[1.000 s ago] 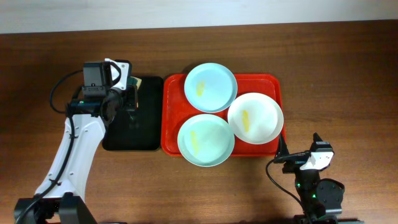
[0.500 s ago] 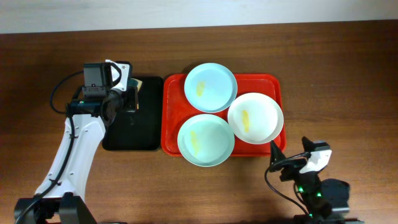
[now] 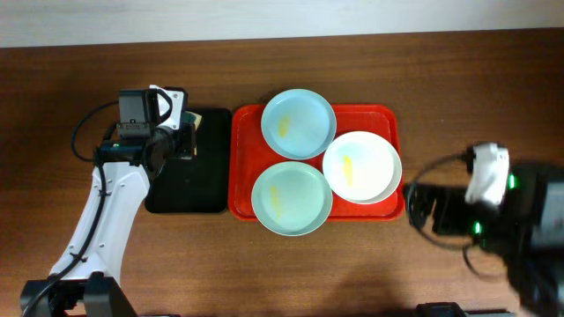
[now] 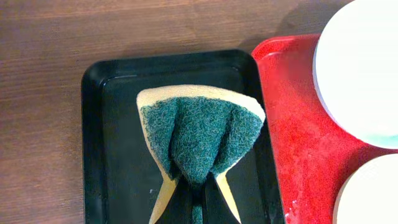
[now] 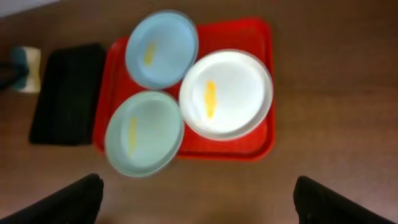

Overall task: Clean dirty plates on tray and stack at the side
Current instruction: 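Reach the right gripper to the rim of the front light-blue plate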

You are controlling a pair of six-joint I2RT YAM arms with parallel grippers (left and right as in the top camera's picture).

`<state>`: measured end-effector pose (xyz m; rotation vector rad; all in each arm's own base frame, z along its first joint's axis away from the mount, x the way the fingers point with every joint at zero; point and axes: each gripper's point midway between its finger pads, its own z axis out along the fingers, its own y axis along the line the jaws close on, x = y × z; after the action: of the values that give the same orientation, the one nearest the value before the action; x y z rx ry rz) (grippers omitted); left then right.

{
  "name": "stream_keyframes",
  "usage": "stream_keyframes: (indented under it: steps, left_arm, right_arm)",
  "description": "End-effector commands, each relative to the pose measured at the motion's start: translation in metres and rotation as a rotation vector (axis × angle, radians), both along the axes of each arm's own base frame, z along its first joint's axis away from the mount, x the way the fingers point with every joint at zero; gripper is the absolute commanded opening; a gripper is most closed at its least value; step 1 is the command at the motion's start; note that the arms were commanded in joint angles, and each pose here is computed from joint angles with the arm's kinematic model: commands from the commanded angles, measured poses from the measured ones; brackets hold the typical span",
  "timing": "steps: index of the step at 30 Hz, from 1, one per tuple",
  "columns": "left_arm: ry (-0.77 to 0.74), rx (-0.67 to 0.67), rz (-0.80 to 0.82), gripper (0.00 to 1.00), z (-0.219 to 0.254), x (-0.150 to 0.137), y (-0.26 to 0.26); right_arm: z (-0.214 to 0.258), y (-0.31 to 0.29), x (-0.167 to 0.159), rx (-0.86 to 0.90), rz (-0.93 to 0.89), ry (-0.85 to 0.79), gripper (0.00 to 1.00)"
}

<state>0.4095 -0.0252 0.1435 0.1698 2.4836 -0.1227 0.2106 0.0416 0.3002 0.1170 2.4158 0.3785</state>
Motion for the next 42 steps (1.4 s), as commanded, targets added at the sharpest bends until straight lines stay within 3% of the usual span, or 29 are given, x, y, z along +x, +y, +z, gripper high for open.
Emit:
stream_keyframes:
  steps: [1,4,6,8,9,13,15,16,19,23,24,25,32,38,41,42]
  left_arm:
    - [0.0,-0.015,0.001,0.0,-0.001,0.0,-0.002]
    - [0.0,-0.015,0.001,0.0,-0.001,0.0,-0.002]
    - [0.0,-0.015,0.001,0.0,-0.001,0.0,-0.002]
    - [0.001,-0.015,0.001,0.0,-0.001,0.0,-0.002]
    - [0.001,-0.015,0.001,0.0,-0.001,0.0,-0.002]
    - [0.005,-0.015,0.001,0.0,-0.003,0.0,-0.002]
    - [0.008,-0.015,0.001,0.0,-0.004,0.001,-0.002]
    - [0.009,-0.015,0.001,0.0,-0.005,0.001,-0.002]
    - [0.01,-0.015,0.001,0.0,-0.007,0.002,-0.002]
    - [0.02,-0.015,0.001,0.0,-0.012,0.004,-0.002]
    - [0.024,-0.015,0.001,0.0,-0.014,0.004,-0.002]
    - [0.027,-0.014,0.001,0.0,-0.016,0.004,-0.002]
    - [0.027,-0.015,0.001,0.0,-0.016,0.005,-0.002]
    - [0.027,-0.015,0.001,0.0,-0.016,0.005,-0.002]
    - [0.027,-0.015,0.001,0.0,-0.016,0.005,-0.002]
    - [0.027,-0.014,0.001,0.0,-0.016,0.005,-0.002]
  right_arm:
    - [0.001,0.021,0.01,0.105,0.074,0.154,0.99]
    - [-0.014,0.025,0.023,0.127,0.083,0.234,0.95]
    - [-0.025,0.025,0.031,0.129,0.08,0.282,0.61]
    - [-0.036,0.026,0.034,0.134,0.078,0.341,0.17]
    - [-0.042,0.026,0.033,0.135,0.075,0.38,0.04]
    - [-0.063,0.026,0.032,0.139,0.067,0.505,0.04]
    - [-0.07,0.026,0.034,0.139,0.067,0.538,0.11]
    - [-0.073,0.027,0.035,0.138,0.071,0.551,0.2]
    - [-0.082,0.037,0.036,0.124,0.105,0.589,0.6]
    - [-0.094,0.052,0.037,0.063,0.166,0.619,0.76]
    - [-0.099,0.055,0.038,0.034,0.181,0.629,0.88]
    - [-0.103,0.058,0.038,0.015,0.195,0.64,0.94]
    - [-0.129,0.066,0.043,-0.078,0.143,0.724,0.93]
    - [-0.148,0.084,0.064,-0.077,0.18,0.664,0.93]
    - [-0.162,0.084,0.066,-0.057,0.132,0.669,0.87]
    - [-0.166,0.084,0.067,-0.051,0.121,0.671,0.77]
